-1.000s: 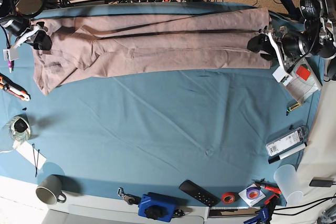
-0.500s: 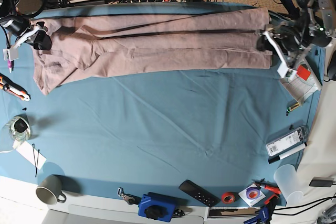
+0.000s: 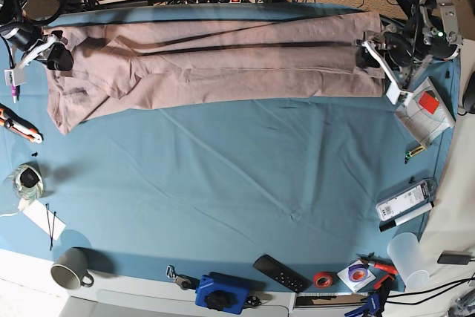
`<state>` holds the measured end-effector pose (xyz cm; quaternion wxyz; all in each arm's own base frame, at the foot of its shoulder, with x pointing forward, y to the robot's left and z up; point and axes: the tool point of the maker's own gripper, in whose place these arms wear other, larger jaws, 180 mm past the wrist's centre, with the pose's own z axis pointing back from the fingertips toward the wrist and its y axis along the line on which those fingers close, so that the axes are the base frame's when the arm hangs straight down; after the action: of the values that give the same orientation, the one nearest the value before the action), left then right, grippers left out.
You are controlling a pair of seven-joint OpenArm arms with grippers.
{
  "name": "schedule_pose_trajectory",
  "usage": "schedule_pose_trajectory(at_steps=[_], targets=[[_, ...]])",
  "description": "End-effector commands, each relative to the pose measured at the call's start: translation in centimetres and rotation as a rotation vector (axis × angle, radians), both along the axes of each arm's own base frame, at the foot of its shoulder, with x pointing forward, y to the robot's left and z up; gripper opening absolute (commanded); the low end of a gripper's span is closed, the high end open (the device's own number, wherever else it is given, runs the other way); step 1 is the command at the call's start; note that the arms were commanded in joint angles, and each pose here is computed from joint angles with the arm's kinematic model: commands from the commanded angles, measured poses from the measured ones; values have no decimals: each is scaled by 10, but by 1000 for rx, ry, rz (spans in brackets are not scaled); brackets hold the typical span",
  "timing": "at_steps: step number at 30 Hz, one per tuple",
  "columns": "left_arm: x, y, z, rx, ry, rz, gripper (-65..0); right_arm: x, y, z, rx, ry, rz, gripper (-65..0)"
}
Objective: Fold the T-shirt properly
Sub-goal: 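Lay the folded strip flat and open both grippers, then grasp the strip's end with the left gripper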
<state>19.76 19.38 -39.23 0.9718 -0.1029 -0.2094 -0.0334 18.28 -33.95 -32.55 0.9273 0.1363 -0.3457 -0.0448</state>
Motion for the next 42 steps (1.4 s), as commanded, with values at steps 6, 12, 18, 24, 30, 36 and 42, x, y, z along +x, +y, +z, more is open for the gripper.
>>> schedule_pose_trajectory(at_steps=[6, 12, 18, 24, 30, 36, 42], targets=[[5, 22, 7, 127, -17, -3, -294, 7, -6, 15, -28, -44, 8, -467], [13, 13, 30, 125, -88, -38, -294, 10, -6, 17, -28, -53, 7, -467], [14, 1, 34, 55, -119, -95, -296, 11, -7, 17, -31, -55, 7, -467], [24, 26, 71, -68, -247, -76, -296, 11, -7, 17, -31, -55, 7, -467], [16, 45, 74, -310, -282, -15, -296, 11, -6, 17, -30, -55, 7, -467], [5, 47, 44, -504, -216, 49, -296, 11, -6, 17, -30, -55, 7, -467], [-4, 47, 28, -542, -166, 76, -296, 11, -6, 17, -30, -56, 7, -467]])
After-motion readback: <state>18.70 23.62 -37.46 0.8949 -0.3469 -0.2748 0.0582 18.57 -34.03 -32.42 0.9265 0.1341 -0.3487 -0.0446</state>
